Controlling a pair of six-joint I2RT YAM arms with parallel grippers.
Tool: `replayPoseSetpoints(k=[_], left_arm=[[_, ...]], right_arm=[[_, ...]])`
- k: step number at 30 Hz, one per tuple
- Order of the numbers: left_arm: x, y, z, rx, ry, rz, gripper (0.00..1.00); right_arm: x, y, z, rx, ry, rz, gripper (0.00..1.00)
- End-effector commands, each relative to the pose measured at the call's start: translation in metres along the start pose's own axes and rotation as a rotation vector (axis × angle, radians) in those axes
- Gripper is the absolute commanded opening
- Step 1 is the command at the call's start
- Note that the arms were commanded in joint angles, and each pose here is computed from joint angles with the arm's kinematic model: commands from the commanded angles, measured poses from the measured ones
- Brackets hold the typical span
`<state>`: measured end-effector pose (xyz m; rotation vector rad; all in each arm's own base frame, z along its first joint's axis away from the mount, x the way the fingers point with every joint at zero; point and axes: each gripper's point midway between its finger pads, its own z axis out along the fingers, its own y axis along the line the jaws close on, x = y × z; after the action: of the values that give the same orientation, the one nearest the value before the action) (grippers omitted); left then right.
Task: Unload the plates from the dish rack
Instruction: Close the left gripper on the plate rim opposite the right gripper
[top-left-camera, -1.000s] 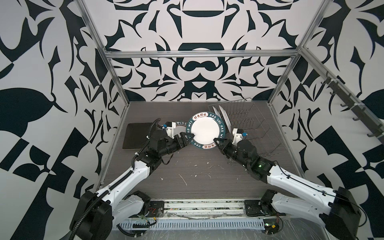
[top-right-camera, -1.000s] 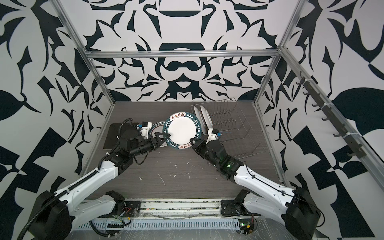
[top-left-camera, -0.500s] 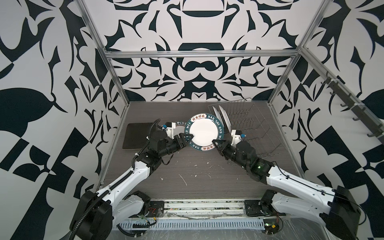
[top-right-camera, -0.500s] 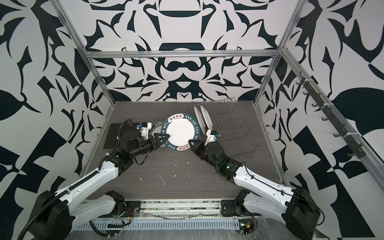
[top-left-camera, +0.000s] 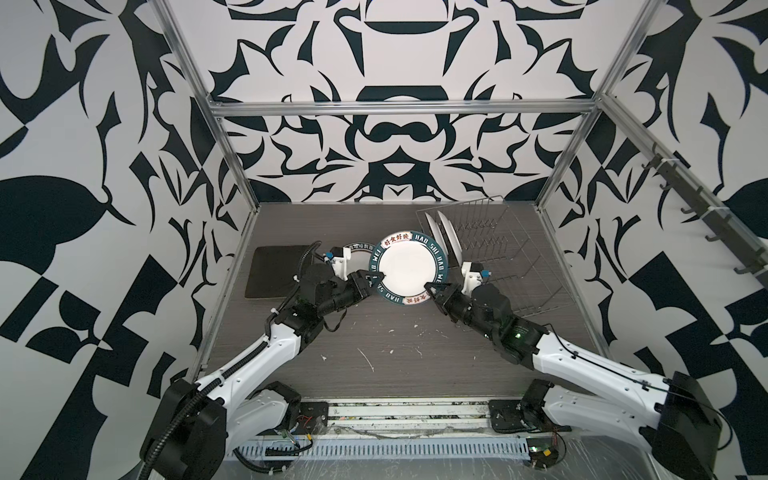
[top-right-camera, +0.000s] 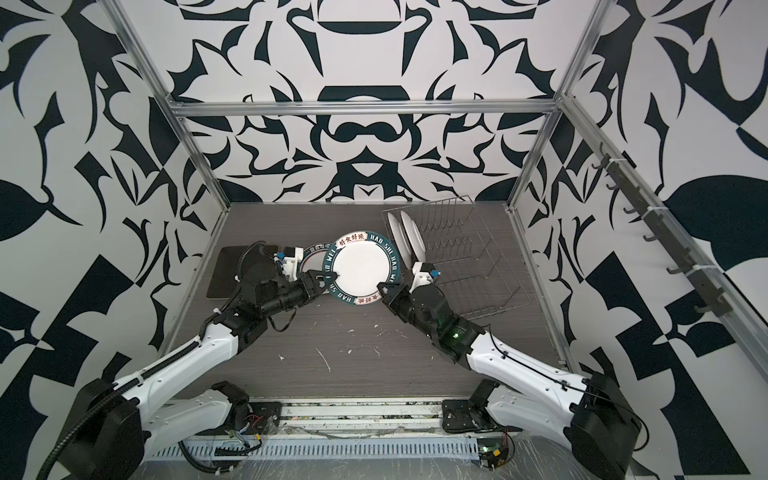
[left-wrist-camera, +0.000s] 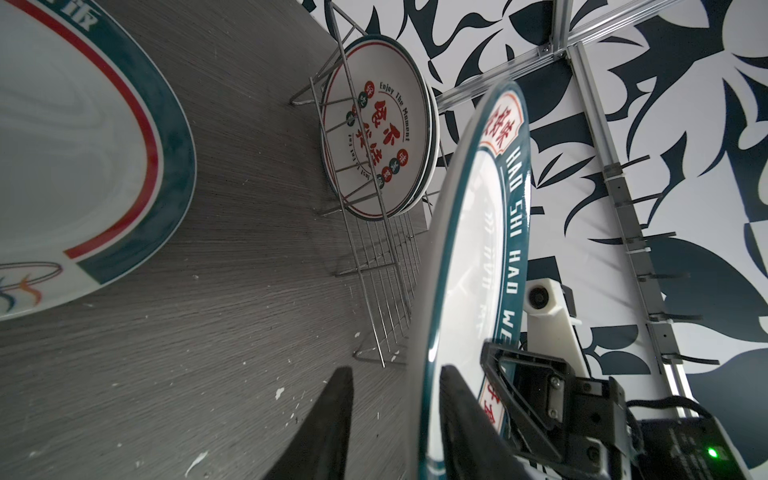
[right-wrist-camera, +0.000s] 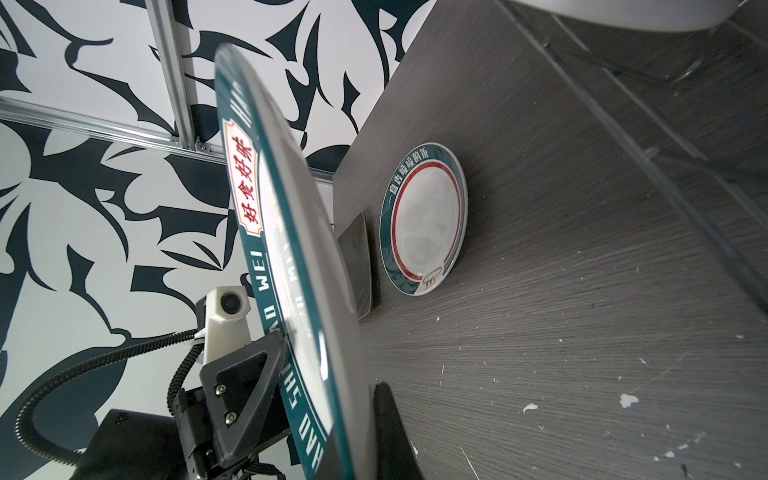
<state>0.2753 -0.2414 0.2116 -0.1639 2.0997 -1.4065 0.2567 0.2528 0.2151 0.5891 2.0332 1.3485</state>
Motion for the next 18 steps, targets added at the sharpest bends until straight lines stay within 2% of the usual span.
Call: replayPoseSetpoints(k=[1, 18], left_arm=[[-0.0011, -0.0018, 0.0015, 0.014, -0.007, 0.006, 0.37], [-0.0014, 0.0001, 0.0012, 0.010, -0.013, 0.005, 0.20]], right_arm=[[-0.0052, 0.0347, -0.0097, -0.132, -0.016, 0.007, 0.00], [-0.0027, 0.0267, -0.0095, -0.115, -0.010, -0.001, 0.00]])
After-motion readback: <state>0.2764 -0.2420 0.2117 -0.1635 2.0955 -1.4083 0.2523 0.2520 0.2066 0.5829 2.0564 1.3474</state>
